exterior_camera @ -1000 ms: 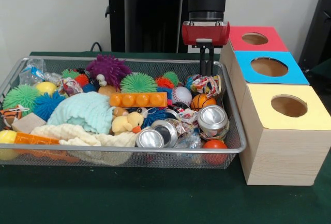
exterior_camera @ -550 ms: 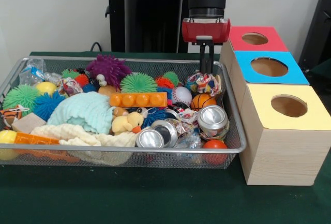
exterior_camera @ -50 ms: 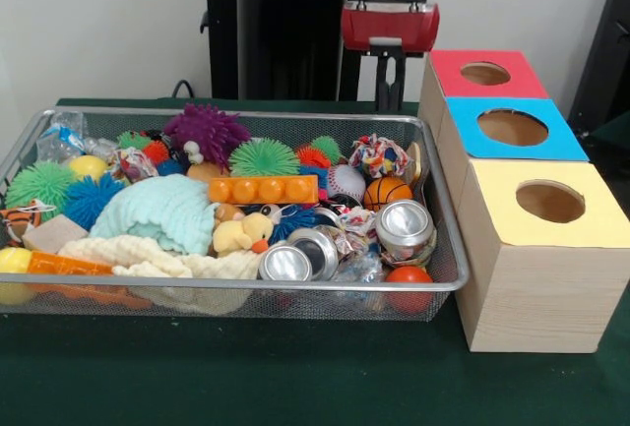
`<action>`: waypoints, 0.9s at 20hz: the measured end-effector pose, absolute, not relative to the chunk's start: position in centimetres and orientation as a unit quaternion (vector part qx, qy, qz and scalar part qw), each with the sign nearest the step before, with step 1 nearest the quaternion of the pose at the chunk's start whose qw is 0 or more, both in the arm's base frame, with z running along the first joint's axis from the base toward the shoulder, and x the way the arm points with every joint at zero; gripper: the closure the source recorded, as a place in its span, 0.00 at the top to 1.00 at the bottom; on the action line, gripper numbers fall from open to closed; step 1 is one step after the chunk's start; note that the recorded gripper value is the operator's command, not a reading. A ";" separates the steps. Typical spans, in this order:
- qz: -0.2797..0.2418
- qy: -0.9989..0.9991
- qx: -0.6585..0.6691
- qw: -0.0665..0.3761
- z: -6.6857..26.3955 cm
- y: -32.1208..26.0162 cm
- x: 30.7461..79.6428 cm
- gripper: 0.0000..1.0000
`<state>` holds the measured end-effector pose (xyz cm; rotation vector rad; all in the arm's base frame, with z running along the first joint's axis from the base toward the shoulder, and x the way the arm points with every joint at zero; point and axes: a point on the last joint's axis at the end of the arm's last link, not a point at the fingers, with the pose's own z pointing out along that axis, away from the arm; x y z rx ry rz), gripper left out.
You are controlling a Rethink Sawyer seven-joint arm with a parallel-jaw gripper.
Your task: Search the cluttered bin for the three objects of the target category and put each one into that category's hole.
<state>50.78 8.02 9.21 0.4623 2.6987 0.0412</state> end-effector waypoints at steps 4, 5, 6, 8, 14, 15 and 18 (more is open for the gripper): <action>0.015 0.964 0.169 0.204 10.7 8.1 51.4 0.00; 0.015 0.964 0.170 0.205 10.9 8.1 51.5 0.00; 0.015 0.963 0.171 0.208 11.2 8.1 51.7 0.00; 0.015 0.962 0.172 0.213 11.6 8.0 51.9 0.00; 0.015 0.962 0.173 0.212 11.6 8.0 51.9 1.00; 0.015 0.962 0.173 0.213 11.6 7.9 51.9 1.00; 0.016 0.961 0.175 0.212 11.6 7.8 51.9 1.00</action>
